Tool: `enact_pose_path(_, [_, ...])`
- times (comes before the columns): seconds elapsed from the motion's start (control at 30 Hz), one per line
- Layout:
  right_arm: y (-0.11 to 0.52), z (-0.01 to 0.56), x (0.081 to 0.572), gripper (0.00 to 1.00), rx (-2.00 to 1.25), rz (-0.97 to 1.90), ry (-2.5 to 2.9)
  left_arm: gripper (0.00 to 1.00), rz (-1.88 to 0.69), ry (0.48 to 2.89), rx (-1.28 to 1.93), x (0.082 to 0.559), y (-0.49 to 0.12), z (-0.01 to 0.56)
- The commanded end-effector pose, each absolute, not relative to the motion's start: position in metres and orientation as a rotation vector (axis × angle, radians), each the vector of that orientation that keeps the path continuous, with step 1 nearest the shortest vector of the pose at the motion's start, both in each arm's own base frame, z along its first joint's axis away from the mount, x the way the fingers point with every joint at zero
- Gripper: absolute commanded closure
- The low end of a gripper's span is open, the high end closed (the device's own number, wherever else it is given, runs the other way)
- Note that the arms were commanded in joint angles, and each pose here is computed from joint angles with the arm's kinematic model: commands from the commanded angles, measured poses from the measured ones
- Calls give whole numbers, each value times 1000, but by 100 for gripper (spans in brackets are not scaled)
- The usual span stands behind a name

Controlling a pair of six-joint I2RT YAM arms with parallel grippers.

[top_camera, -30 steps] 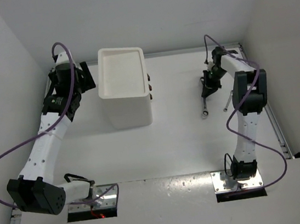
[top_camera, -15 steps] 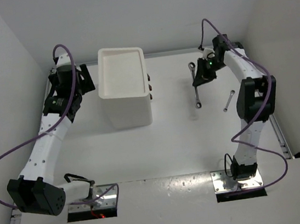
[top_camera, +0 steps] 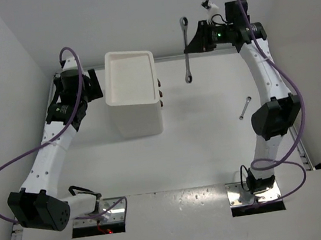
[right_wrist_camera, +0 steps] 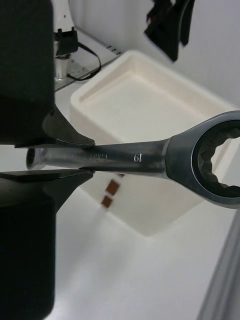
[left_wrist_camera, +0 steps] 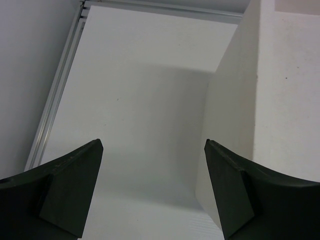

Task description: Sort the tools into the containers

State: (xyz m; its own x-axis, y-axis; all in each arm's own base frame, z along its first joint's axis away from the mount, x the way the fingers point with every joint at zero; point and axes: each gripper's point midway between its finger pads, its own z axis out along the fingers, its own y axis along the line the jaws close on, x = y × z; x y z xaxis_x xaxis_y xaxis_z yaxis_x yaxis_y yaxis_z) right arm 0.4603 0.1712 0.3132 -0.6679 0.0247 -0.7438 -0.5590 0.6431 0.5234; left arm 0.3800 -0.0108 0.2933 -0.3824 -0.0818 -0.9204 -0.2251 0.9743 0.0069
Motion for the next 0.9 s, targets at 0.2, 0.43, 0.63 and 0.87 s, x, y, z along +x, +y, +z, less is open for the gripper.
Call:
enact_pose_path(0.2, [248, 436, 446, 100, -583, 1211, 1696, 10, 138, 1954, -208, 385, -12, 294])
enact_pose_path(0.43, [314, 423, 428, 100, -686, 1316, 1687, 10, 169, 1953, -201, 384, -8, 295])
enact_pose_path(0.63, [345, 412, 429, 100, -691, 1279, 1699, 10, 171, 1959, -218, 382, -4, 290])
enact_pose_path(0.87, [363, 353, 452, 100, -683, 1205, 1815, 10, 192, 1959, -207, 379, -1, 290])
